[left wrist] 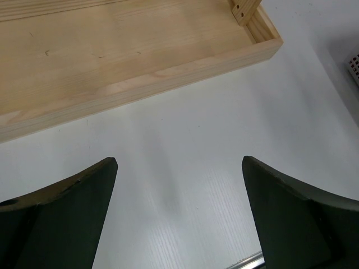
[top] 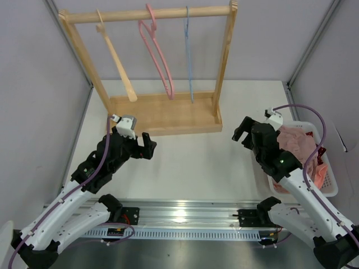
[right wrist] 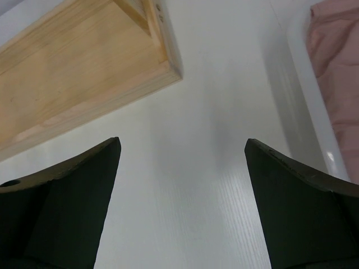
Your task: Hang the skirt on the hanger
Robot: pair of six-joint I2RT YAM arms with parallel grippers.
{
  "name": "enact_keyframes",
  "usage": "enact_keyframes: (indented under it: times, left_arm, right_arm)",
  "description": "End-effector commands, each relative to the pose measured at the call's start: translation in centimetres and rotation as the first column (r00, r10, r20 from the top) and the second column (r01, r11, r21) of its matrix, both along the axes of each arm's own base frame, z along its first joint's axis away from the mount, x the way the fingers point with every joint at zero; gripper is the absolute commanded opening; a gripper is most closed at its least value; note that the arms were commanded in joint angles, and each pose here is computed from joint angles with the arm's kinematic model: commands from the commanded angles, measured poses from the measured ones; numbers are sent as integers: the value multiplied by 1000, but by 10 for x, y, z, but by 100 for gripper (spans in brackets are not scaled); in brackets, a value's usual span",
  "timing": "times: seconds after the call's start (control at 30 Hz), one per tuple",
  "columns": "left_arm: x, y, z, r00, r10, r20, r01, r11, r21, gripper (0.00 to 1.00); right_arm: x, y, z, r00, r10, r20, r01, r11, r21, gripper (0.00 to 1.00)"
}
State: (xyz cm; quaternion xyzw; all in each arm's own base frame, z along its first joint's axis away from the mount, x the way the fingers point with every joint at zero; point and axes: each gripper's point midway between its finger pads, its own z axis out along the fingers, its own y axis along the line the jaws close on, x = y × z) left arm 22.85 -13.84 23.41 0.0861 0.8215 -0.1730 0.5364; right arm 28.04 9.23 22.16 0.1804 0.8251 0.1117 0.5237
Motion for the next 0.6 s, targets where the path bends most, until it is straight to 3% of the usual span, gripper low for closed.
enact_keyframes:
  times: [0.0, 0.27, 0.57]
  left_arm:
    - [-1, -3, 9, 999, -21, 31, 21, 1000, -11, 99]
    - [-2, -7, 11, 999, -37, 26, 37, 999, -29, 99]
    - [-4, -17, 2, 997, -77, -12, 76, 996, -42, 99]
  right_arm:
    - [-8, -27, 23, 994, -109, 3, 109, 993, -41, 99]
    - [-32, -103, 21, 920, -368, -138, 353, 927, -124, 99]
    - [-51, -184, 0, 762, -613, -207, 603, 789, -115, 99]
